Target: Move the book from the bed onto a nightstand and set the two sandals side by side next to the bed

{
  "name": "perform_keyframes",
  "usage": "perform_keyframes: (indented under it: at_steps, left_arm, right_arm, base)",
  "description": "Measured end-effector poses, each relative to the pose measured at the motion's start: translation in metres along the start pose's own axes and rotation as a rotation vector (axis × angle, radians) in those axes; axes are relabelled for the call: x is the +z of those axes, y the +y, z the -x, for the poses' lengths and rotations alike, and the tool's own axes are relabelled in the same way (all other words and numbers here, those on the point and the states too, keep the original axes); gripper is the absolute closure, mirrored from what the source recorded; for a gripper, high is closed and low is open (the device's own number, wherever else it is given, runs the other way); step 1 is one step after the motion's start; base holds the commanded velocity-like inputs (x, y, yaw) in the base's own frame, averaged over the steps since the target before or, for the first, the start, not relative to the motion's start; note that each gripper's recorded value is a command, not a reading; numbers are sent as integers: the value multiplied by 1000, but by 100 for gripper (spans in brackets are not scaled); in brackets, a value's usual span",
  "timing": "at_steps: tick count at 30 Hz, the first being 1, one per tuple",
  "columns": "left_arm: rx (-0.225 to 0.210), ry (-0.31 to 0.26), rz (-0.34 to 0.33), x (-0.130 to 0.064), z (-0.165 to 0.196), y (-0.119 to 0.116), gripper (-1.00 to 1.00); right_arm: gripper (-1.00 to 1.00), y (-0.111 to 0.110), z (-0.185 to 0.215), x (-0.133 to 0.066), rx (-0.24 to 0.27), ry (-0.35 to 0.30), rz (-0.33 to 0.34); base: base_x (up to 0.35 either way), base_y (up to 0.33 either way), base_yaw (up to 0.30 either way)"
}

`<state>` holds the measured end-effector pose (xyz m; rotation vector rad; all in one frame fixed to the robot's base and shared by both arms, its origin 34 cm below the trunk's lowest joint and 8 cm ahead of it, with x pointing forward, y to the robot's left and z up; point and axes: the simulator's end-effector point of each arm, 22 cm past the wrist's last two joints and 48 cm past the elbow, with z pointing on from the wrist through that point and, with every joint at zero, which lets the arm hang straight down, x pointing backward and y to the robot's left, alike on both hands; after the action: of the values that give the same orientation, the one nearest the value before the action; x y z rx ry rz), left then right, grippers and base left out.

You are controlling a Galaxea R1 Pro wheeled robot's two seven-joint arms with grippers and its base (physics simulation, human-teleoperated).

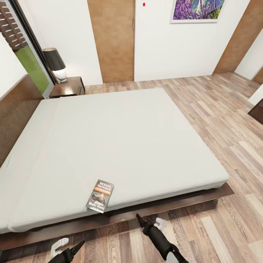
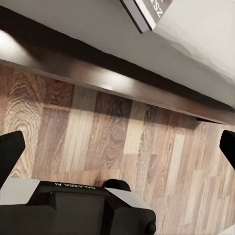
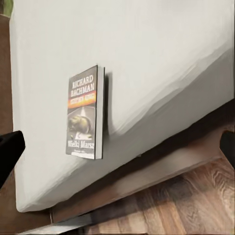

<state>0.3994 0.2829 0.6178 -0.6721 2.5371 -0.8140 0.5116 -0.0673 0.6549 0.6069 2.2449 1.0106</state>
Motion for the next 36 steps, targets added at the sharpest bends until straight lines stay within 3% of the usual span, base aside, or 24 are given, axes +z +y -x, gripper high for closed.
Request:
perform_keyframes:
  at_steps: [3,9,12,16,22,36]
  left_arm:
    - [0,0,0,0,0,0,-100]
    - [1,3,-2,1,-1,-1,-100]
    - [1,4,-2,1,-2,-1,-100]
    - [1,5,-3,1,-2,-2,-100]
    - [1,5,-4,1,-2,-2,-100]
    - [1,5,-4,1,-2,-2,-100]
  right_arm:
    - [-100,3,7,8,60,2,-4]
    - [-100,18,-5,16,196,82,19]
    - [-100,23,-4,18,227,86,29]
    - [-100,31,-13,18,276,138,50]
    - [-100,50,-4,21,285,145,115]
    - [-100,53,-3,20,284,145,125]
  base:
    - [0,0,0]
    - [0,0,0]
    - [0,0,0]
    - [0,0,0]
    - [0,0,0]
    - [0,0,53]
